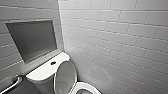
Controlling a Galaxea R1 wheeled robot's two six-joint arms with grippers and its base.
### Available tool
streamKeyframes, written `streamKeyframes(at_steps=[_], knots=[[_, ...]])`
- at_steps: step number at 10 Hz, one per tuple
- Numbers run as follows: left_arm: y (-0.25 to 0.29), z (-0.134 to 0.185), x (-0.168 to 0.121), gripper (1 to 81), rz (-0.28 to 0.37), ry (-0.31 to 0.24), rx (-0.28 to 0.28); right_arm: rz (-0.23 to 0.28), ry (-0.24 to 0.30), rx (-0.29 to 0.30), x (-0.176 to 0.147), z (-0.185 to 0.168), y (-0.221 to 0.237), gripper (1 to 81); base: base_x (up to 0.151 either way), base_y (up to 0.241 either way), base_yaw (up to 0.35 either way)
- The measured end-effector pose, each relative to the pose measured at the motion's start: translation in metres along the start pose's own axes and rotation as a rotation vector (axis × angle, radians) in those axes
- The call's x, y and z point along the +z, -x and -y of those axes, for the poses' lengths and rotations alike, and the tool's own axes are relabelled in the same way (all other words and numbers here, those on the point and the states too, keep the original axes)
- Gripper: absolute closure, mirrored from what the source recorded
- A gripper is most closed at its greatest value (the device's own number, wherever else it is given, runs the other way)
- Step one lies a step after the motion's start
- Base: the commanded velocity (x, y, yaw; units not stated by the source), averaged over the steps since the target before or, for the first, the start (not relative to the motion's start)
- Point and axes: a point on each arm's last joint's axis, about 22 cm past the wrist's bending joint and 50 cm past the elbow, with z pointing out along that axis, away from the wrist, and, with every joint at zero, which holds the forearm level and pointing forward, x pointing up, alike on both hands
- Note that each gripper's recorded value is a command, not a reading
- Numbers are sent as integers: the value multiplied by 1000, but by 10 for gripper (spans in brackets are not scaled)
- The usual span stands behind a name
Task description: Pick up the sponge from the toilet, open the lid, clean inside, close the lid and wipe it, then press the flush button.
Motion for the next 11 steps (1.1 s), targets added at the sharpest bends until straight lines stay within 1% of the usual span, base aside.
streamKeyframes(at_steps=[1,2,4,6,8,9,11], knots=[[13,1,1,10,-23,-25,10,0,-4,0,1,2,-1,811,0,0,0],[25,2,7,10,-36,-56,8,6,-7,-1,3,5,-1,811,0,0,0],[38,-11,26,10,-43,-60,12,15,-16,-1,6,12,-3,811,0,0,0],[35,-25,46,10,-53,-75,10,15,-20,-1,7,14,-3,811,0,0,0],[33,-44,63,10,-41,-114,-8,16,-22,0,8,15,-2,811,0,0,0],[25,-59,76,10,-34,-132,-17,17,-25,2,10,16,-1,811,0,0,0],[-8,-85,100,10,-17,-159,-4,15,-22,-9,9,16,-8,811,0,0,0]])
